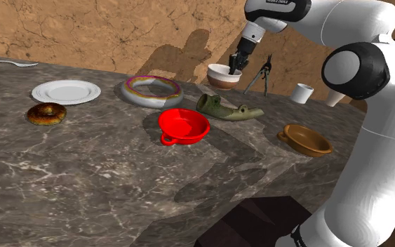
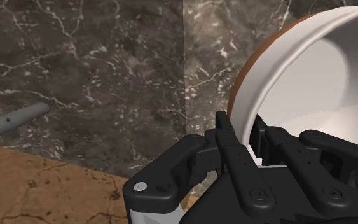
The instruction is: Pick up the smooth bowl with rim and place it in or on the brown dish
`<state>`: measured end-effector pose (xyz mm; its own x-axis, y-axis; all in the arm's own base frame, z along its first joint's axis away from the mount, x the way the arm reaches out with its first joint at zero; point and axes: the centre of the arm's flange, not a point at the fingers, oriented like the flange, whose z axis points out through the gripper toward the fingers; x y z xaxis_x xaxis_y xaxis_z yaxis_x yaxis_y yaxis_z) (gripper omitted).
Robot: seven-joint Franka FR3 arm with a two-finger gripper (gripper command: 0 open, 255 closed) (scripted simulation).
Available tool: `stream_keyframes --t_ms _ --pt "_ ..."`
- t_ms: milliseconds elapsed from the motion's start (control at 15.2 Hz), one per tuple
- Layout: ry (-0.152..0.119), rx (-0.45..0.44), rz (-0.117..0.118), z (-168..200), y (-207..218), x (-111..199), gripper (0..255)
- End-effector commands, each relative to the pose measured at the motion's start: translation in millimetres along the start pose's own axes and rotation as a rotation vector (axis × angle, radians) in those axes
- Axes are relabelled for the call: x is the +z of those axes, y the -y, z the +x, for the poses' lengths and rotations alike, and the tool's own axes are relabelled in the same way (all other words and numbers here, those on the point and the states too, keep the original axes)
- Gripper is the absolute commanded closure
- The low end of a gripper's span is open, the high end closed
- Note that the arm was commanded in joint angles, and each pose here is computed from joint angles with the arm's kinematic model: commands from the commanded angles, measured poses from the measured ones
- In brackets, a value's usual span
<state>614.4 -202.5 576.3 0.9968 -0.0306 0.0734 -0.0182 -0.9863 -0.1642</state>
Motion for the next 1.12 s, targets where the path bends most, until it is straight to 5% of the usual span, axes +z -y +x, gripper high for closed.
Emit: stream_keyframes --t_ms 0,264,1056 --pt "0.000 0.000 0.000 -0.4 2.1 -10.8 255" --pt "0.000 0.000 0.000 1.2 5.5 -31.2 255" --pt "0.000 0.000 0.000 -151.3 -30.8 -54.4 255"
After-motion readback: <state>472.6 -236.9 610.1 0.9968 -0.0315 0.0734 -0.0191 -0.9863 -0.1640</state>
